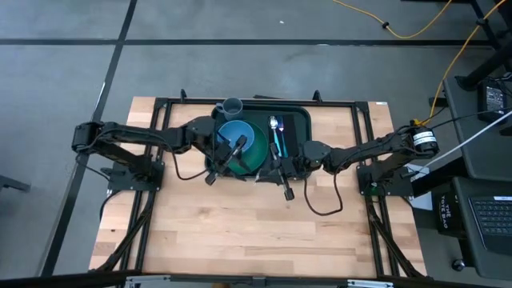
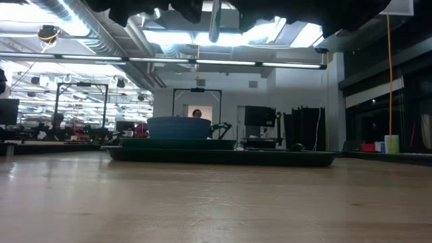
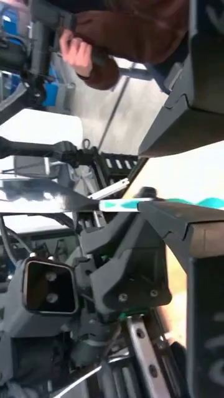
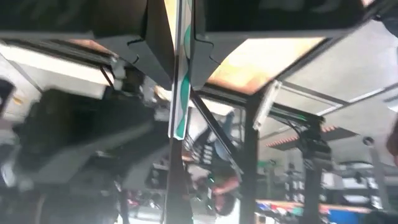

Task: Set up tray
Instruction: Put the white and blue knife on top of the black napkin to the right of the purple fork

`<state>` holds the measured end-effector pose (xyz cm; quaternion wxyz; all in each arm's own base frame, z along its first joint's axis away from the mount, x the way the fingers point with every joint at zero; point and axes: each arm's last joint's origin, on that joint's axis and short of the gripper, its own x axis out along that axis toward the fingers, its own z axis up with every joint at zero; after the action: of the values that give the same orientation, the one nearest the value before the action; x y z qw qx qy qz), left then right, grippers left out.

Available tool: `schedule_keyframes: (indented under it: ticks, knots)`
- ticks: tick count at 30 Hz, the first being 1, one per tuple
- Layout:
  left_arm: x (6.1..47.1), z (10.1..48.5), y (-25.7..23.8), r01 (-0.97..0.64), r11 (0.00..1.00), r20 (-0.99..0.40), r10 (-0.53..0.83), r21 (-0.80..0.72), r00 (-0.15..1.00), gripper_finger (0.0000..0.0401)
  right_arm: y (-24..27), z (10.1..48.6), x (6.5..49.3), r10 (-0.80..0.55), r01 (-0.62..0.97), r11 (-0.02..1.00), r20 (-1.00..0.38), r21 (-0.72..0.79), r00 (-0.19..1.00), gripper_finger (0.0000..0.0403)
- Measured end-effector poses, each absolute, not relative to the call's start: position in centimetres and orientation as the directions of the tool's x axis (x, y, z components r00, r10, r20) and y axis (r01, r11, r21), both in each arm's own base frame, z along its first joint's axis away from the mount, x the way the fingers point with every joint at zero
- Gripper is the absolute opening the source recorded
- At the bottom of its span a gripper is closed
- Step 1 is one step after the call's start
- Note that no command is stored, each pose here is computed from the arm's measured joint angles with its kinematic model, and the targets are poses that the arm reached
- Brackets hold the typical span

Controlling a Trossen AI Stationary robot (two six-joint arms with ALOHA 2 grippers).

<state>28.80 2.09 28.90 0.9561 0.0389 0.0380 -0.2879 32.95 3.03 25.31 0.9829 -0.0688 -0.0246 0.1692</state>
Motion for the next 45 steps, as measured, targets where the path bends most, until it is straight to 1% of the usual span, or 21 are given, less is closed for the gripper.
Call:
schedule_keyframes:
  ticks: [5, 9, 12, 16, 21, 24, 27, 30, 33, 38, 42, 45]
  knots:
    - [28.4, 28.7, 2.3, 0.552, 0.832, -0.133, -0.542, 0.054, 0.83, 0.011, 3.3, 24.9, 33.0, 0.295, -0.294, 0.946, -0.015, -0.135, 0.955, 0.0034]
    - [27.8, 27.6, 2.2, 0.557, 0.828, -0.159, -0.543, 0.061, 0.825, 0.01, 4.4, 24.1, 32.8, 0.288, -0.299, 0.947, -0.099, -0.117, 0.952, 0.0034]
    - [27.3, 25.7, 2.1, 0.556, 0.829, -0.164, -0.541, 0.059, 0.825, 0.009, 5.3, 23.7, 32.7, 0.227, -0.244, 0.962, -0.136, -0.123, 0.964, 0.0034]
    - [26.4, 24.1, 2.4, 0.493, 0.867, -0.146, -0.48, 0.074, 0.865, 0.0073, 6.2, 23.5, 32.5, 0.154, -0.176, 0.975, -0.163, -0.135, 0.975, 0.0034]
    - [24.9, 23.5, 2.9, 0.455, 0.888, -0.119, -0.446, 0.071, 0.887, 0.0053, 6.2, 23.4, 32.4, 0.076, -0.089, 0.994, -0.174, -0.063, 0.982, 0.0034]
    - [23.8, 23.4, 3.1, 0.438, 0.895, -0.095, -0.43, 0.088, 0.898, 0.0039, 5.3, 23.6, 32.3, 0.026, -0.029, 0.999, -0.189, -0.014, 0.982, 0.0034]
    - [22.3, 23.3, 3.3, 0.415, 0.901, -0.051, -0.412, 0.122, 0.91, 0.002, 4.2, 23.9, 31.7, -0.01, 0.017, 0.999, -0.241, 0.028, 0.971, 0.0034]
    - [20.6, 23.1, 3.5, 0.383, 0.916, -0.007, -0.385, 0.122, 0.923, 0.0004, 3.3, 24.0, 31.2, -0.036, 0.047, 0.998, -0.294, 0.03, 0.955, 0.0035]
    - [19.2, 22.9, 3.5, 0.347, 0.93, 0.035, -0.354, 0.122, 0.935, 0.0003, 2.9, 24.2, 30.9, -0.046, 0.054, 0.998, -0.307, 0.017, 0.95, 0.0035]
    - [17.7, 22.2, 3.7, 0.207, 0.971, 0.057, -0.215, 0.122, 0.975, 0.0001, 1.8, 24.5, 30.6, -0.079, 0.081, 0.997, -0.314, -0.009, 0.946, 0.0035]
    - [17.3, 21.7, 3.8, 0.141, 0.983, 0.053, -0.147, 0.115, 0.988, 0.0003, -0.1, 24.4, 29.6, -0.135, 0.176, 0.981, -0.358, 0.084, 0.924, 0.0035]
    - [17.2, 21.4, 3.8, 0.136, 0.984, 0.048, -0.143, 0.113, 0.989, 0.0001, -1.7, 24.5, 28.0, -0.185, 0.253, 0.959, -0.385, 0.131, 0.904, 0.0035]
